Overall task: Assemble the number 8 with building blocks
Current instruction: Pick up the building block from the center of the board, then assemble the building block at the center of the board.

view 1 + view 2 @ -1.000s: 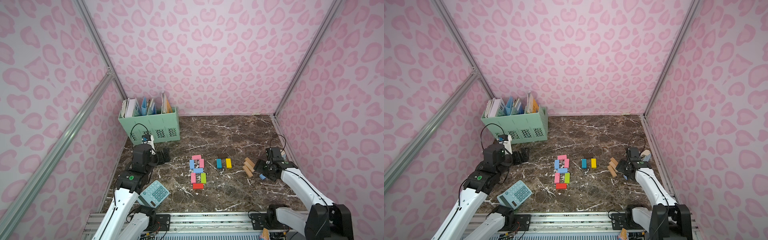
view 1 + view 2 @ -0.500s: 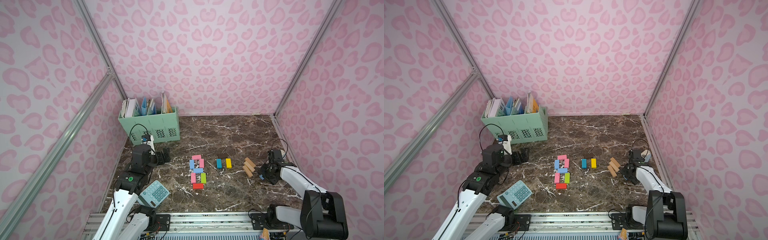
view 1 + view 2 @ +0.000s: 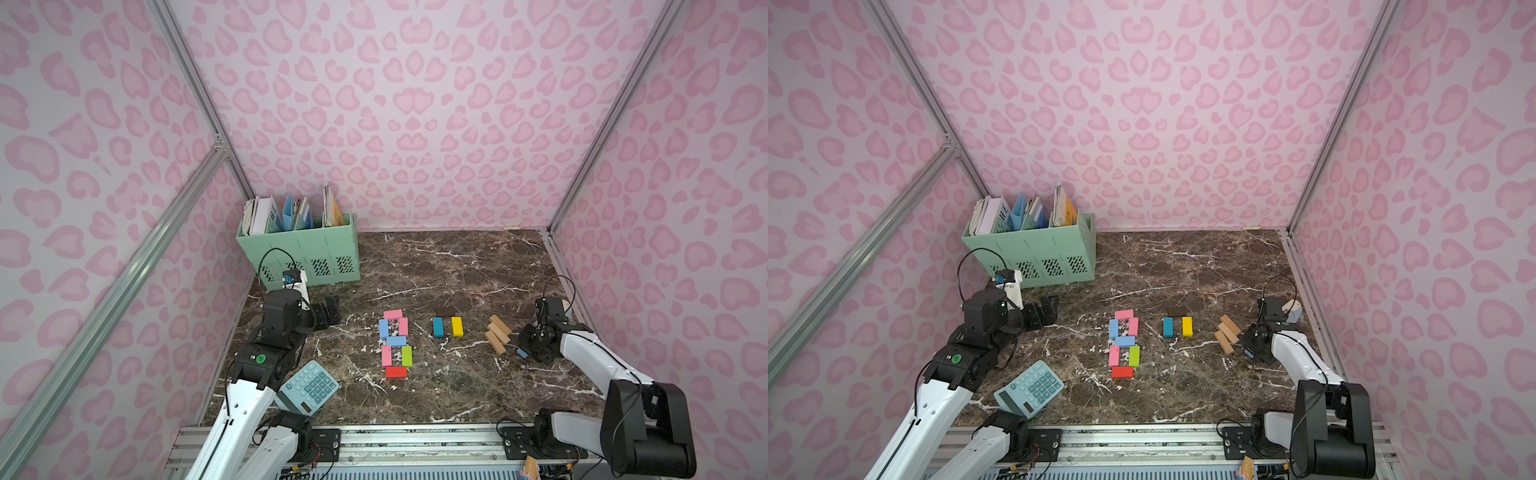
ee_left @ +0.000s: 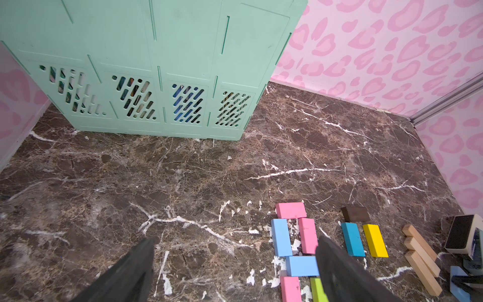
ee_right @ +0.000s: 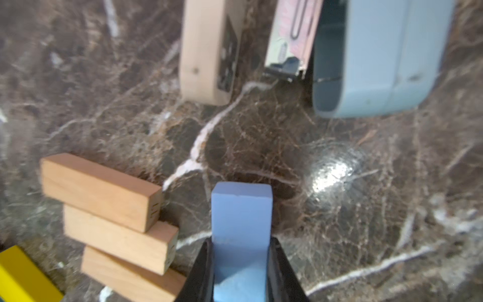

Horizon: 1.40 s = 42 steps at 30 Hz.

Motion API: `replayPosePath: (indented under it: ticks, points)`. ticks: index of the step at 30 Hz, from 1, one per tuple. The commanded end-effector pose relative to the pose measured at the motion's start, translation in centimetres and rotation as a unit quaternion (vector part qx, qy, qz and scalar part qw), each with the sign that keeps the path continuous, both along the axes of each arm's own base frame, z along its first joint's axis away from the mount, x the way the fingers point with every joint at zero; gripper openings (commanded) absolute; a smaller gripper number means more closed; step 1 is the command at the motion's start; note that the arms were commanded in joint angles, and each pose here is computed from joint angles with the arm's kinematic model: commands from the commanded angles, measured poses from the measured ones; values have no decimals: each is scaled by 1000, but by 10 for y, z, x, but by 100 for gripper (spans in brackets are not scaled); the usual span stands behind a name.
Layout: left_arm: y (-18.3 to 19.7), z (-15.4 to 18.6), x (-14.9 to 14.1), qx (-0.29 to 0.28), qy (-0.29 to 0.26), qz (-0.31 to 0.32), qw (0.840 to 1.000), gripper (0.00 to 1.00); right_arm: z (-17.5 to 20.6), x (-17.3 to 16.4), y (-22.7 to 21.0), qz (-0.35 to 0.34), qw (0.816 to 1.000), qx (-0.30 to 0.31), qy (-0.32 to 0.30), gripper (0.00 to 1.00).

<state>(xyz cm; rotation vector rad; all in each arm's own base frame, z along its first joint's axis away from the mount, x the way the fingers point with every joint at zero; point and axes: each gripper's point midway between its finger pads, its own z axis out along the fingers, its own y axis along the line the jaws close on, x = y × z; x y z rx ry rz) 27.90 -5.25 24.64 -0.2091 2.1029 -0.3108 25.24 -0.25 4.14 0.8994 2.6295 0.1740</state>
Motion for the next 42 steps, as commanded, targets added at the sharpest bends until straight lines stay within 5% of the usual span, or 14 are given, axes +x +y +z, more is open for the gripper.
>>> replayPosePath:
  ticks: [1,8,21,36,42]
  points:
    - [1,6,2,3,-10,0,1000,98,29,10,21,67,996,8,-54,6]
    - [0,4,2,4,-7,-2,1000,99,86,18,108,294,945,-12,-140,5]
    - [0,3,2,5,-6,-1,1000,98,19,-37,207,506,859,-68,-27,8]
    - [1,2,3,6,-4,0,1000,98,-23,-40,222,530,839,-123,12,18]
    - [0,2,3,6,-3,-1,1000,98,-26,-40,218,524,838,-149,26,41]
